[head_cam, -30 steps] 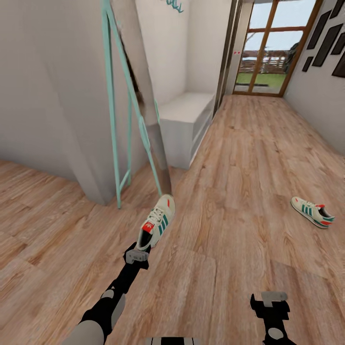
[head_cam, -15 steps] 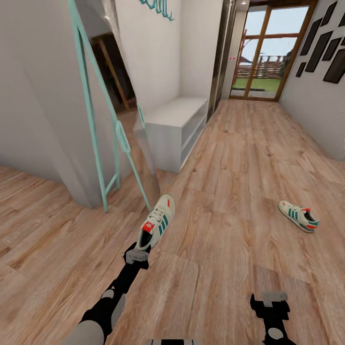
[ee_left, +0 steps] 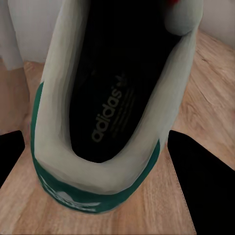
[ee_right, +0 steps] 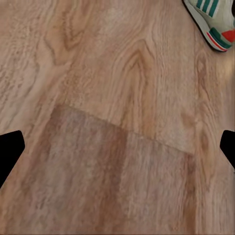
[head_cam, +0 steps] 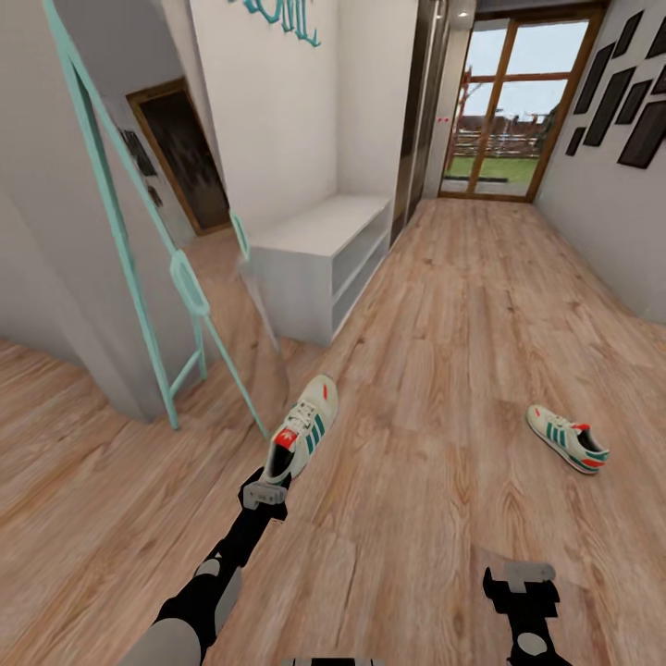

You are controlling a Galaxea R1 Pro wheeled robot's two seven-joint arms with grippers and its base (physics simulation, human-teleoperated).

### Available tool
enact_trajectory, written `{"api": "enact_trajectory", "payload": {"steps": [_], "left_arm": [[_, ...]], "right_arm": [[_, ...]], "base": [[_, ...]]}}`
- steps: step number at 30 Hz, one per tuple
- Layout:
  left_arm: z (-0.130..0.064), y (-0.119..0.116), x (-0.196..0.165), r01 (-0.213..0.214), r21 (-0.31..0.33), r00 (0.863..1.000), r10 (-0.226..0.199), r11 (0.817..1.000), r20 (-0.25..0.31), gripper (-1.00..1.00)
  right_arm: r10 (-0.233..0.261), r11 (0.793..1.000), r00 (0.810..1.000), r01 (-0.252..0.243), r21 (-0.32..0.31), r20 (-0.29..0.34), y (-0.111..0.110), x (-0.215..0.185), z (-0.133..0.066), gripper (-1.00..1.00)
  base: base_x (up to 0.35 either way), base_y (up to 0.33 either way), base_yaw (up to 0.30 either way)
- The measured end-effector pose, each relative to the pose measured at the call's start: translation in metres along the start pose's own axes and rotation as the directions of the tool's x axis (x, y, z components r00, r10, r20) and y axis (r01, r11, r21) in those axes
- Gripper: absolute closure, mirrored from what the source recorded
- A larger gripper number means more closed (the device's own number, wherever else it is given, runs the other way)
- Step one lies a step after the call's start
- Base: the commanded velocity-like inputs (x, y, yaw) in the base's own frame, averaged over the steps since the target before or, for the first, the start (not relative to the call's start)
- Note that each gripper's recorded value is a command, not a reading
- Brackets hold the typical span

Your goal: Pick up the two gym shoes and the two sandals from the corridor floor and place them onto the hallstand (shoe rack) in the corridor, making sure they are on the rack and not on the floor. Arrange them so the two gym shoes are next to each other and the two sandals are next to each other.

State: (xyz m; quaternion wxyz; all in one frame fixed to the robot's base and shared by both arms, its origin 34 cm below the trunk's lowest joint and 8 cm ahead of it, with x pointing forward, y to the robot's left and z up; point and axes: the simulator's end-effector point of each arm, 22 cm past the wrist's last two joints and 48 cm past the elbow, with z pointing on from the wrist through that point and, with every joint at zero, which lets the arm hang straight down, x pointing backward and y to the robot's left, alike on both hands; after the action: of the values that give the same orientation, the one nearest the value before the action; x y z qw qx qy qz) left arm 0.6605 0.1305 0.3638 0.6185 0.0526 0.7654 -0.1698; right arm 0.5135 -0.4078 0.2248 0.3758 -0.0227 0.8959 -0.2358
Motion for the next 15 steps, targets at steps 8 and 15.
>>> {"api": "enact_trajectory", "payload": {"steps": [8, 15], "left_arm": [[0.0002, -0.0005, -0.0036, -0.002, 0.001, 1.000, 0.002, 1.000, 0.005, 1.00], [0.0003, -0.0011, -0.0081, -0.004, 0.002, 1.000, 0.004, 1.000, 0.012, 1.00]], "right_arm": [[0.003, 1.000, 1.000, -0.003, 0.001, 0.006, -0.0010, -0.0032, -0.0004, -1.00], [0.006, 1.000, 1.000, -0.006, 0.003, 0.013, -0.0022, -0.0070, -0.0010, -1.00]], "base": [[0.293, -0.214, -0.111], [0.296, -0.211, -0.233]]}}
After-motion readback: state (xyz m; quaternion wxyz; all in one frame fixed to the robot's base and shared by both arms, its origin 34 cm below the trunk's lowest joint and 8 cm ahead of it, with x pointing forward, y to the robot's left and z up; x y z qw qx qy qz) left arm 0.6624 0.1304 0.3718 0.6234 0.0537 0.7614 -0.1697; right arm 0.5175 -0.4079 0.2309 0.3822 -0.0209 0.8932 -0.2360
